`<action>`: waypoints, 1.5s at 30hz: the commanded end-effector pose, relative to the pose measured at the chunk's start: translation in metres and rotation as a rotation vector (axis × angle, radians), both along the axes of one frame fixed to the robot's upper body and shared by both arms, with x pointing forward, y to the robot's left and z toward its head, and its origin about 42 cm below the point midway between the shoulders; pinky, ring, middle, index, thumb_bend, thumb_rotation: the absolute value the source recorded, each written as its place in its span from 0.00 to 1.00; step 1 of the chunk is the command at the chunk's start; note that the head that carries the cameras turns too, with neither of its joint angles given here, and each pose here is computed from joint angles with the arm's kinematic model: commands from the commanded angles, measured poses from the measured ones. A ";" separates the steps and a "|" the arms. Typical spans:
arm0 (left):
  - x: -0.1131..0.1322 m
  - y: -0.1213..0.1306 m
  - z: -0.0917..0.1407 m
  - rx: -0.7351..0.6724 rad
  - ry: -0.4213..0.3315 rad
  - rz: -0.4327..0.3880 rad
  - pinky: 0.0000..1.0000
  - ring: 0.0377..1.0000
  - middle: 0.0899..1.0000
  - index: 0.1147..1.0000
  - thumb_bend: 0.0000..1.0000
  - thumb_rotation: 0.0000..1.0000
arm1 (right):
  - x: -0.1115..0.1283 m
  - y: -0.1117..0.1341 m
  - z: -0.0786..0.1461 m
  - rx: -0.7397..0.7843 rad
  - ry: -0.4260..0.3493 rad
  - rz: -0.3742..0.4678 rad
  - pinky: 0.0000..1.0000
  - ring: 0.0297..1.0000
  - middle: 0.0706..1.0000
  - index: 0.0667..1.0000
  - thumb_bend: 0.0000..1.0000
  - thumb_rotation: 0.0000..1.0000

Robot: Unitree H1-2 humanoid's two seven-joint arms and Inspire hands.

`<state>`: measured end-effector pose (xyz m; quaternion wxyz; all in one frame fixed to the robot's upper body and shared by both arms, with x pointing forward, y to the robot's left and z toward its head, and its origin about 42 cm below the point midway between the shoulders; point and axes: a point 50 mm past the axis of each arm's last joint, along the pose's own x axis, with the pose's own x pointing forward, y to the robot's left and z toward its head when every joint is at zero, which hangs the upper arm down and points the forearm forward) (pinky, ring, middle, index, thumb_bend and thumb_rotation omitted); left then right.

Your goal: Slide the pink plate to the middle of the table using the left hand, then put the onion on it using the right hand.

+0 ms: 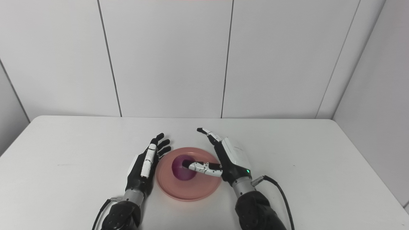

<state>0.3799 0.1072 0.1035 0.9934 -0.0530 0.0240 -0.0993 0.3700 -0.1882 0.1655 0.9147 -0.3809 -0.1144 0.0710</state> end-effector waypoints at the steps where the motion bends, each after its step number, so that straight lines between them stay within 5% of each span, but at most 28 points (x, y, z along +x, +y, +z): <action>1: 0.004 0.003 0.000 0.012 0.026 -0.007 0.86 0.86 0.87 0.89 0.51 1.00 | 0.003 -0.006 0.020 0.015 -0.082 0.019 0.76 0.87 0.91 0.91 0.85 0.83; 14: 0.009 0.021 -0.001 0.061 -0.002 -0.014 0.85 0.85 0.87 0.88 0.51 1.00 | -0.002 -0.037 -0.008 0.201 0.014 0.040 0.83 0.91 0.94 0.94 0.79 0.99; 33: 0.000 0.048 -0.010 0.074 0.022 -0.005 0.87 0.88 0.89 0.89 0.53 1.00 | 0.001 -0.042 -0.025 0.356 0.110 0.041 0.91 0.93 0.92 0.93 0.66 1.00; 45: 0.000 0.060 -0.009 0.001 -0.003 0.023 0.88 0.88 0.89 0.90 0.53 1.00 | 0.008 -0.042 -0.034 0.471 0.143 0.048 0.93 0.92 0.93 0.94 0.66 1.00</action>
